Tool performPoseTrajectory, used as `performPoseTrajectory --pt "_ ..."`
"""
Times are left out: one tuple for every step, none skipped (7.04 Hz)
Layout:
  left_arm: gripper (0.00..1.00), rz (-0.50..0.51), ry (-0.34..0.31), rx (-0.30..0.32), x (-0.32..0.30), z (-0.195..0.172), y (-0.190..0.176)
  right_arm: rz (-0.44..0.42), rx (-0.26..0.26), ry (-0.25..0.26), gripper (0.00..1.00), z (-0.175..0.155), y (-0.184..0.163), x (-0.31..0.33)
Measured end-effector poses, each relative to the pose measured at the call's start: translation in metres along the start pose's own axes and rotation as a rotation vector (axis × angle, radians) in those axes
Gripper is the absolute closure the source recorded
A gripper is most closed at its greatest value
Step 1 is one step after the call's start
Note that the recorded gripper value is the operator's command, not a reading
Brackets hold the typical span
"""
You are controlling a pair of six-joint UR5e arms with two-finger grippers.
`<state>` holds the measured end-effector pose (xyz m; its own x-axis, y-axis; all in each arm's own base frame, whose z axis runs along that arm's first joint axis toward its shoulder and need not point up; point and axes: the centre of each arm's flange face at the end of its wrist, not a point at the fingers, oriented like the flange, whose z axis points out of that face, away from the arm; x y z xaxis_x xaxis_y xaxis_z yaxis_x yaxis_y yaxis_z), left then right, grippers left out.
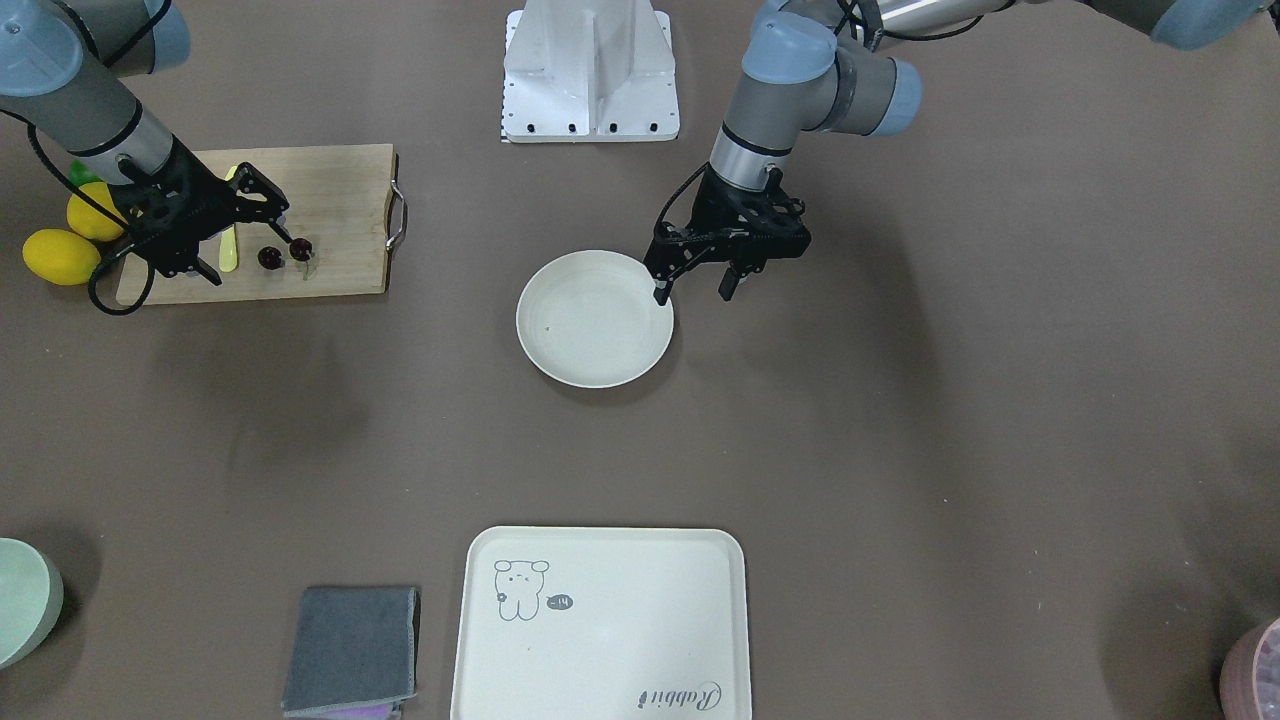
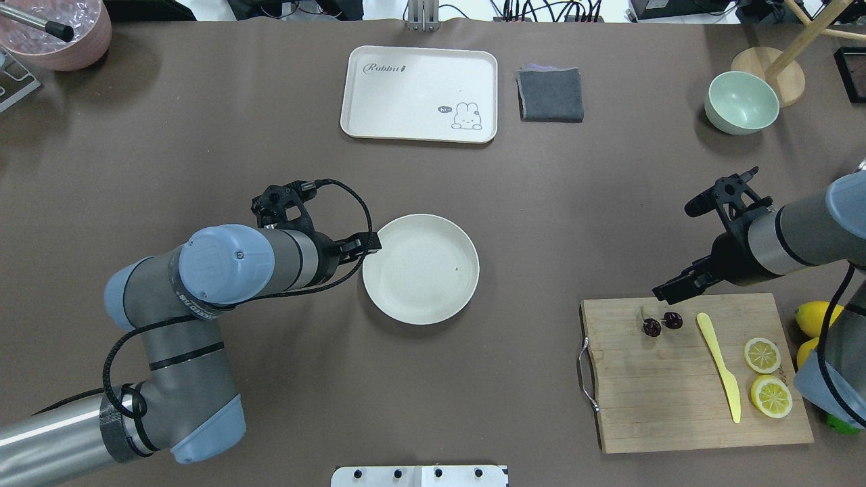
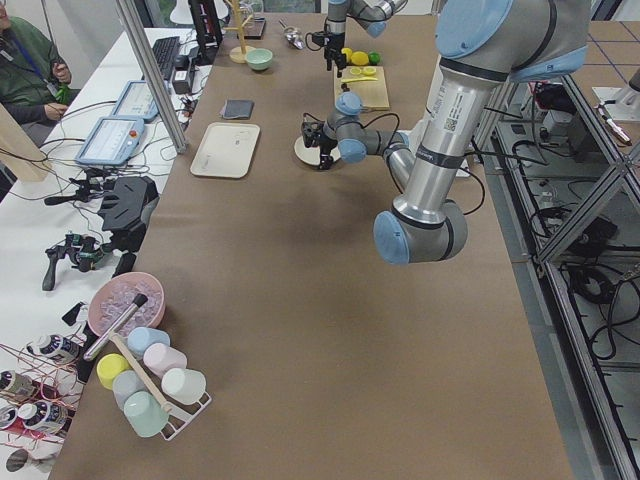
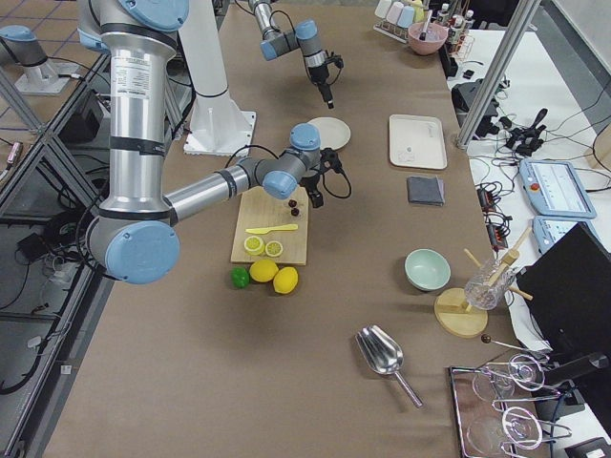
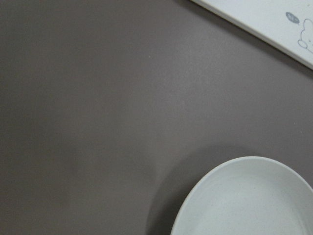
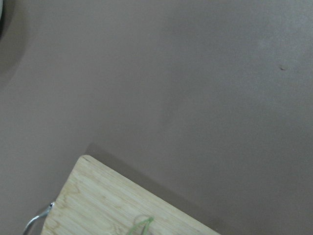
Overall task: Place red cherry on plate
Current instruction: 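Lower the right gripper and grasp the dark red cherry pair by the stems, then lift the cherries and carry them over the plate while the left arm withdraws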
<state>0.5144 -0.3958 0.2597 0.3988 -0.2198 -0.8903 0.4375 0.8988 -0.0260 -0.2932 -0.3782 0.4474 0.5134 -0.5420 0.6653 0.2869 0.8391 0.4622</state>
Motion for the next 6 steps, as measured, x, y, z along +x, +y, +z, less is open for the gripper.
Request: performPoseTrajectory --pt "0.02 0.002 0.002 0.017 0.001 -0.001 -0.004 -0.054 -0.008 0.019 0.05 0.006 0.007 0.001" --pt "0.02 0.002 -0.001 0.025 0.001 -0.002 -0.006 -0.101 -0.021 0.027 0.06 0.014 0.015 -0.003" --pt "0.02 0.0 -0.003 0.033 0.0 -0.002 -0.01 -0.138 -0.034 0.033 0.06 0.025 0.022 -0.011" --pt "0.02 -0.004 -0.006 0.042 -0.003 -0.003 -0.016 -0.163 -0.044 0.042 0.06 0.035 0.027 -0.019" --pt "0.02 -0.008 -0.008 0.049 -0.004 -0.004 -0.022 -0.182 -0.05 0.039 0.07 0.04 0.034 -0.023" --pt "0.02 -0.011 -0.01 0.055 -0.006 -0.004 -0.025 -0.197 -0.046 0.029 0.09 0.044 0.045 -0.02"
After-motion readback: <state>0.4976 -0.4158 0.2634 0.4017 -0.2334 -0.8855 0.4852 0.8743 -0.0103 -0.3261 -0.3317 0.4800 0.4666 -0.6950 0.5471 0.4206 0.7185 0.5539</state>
